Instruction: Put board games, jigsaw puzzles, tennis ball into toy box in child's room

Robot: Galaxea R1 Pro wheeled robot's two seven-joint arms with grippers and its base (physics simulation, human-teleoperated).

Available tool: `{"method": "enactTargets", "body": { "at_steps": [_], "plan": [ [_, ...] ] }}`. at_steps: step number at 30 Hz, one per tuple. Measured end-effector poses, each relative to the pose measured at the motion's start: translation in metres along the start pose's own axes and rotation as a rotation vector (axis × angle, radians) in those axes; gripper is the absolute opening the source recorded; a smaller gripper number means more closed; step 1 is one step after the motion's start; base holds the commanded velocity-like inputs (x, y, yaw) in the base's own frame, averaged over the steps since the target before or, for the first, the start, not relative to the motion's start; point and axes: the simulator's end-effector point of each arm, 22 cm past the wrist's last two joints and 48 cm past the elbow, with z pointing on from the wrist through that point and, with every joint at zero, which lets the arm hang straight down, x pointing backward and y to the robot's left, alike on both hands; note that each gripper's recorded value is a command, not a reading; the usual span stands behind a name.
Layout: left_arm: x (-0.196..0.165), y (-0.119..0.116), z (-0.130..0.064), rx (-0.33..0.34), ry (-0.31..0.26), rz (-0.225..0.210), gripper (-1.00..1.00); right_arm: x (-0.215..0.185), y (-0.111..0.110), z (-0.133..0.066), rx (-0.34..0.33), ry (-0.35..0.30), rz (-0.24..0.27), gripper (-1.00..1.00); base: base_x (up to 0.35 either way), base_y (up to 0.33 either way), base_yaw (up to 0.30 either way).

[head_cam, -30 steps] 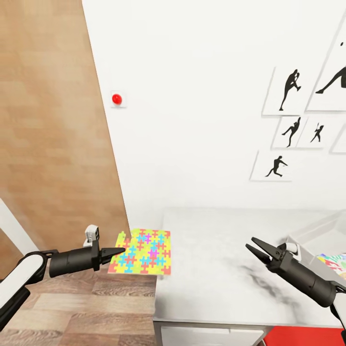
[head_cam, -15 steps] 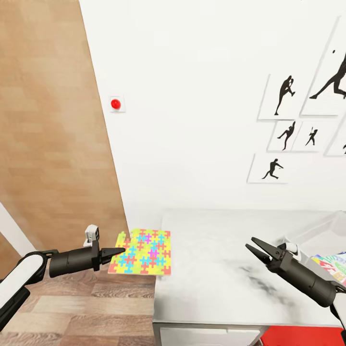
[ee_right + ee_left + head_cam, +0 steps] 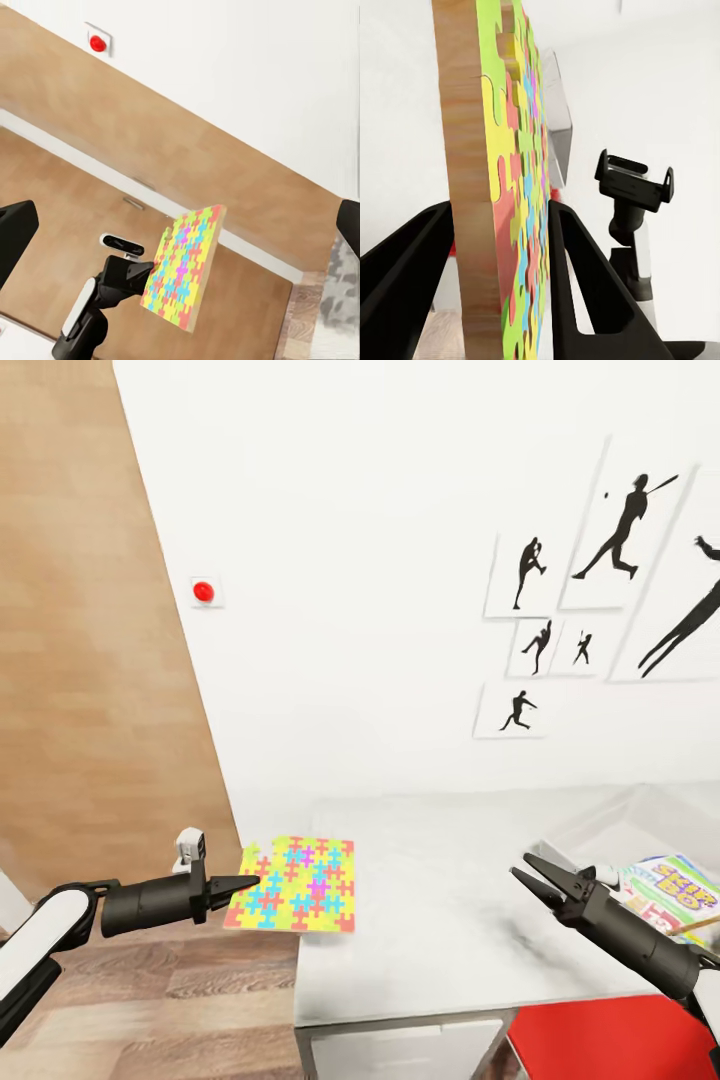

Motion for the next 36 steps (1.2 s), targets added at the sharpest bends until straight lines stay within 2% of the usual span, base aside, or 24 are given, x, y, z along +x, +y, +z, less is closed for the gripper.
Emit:
{"method": "enactTargets", "body": {
  "at_steps": [8, 36],
  "plan": [
    [0.000, -0.013, -0.003, 0.005, -0.002, 0.009, -1.00, -0.004, 0.012, -0.001, -0.005, -0.002, -0.007, 1.00, -0.120, 0.000, -0.211],
    [0.001, -0.055, -0.014, 0.018, -0.012, 0.038, -1.00, -0.013, 0.054, -0.005, -0.026, -0.009, -0.031, 1.00, -0.002, 0.000, -0.211]
  ]
}}
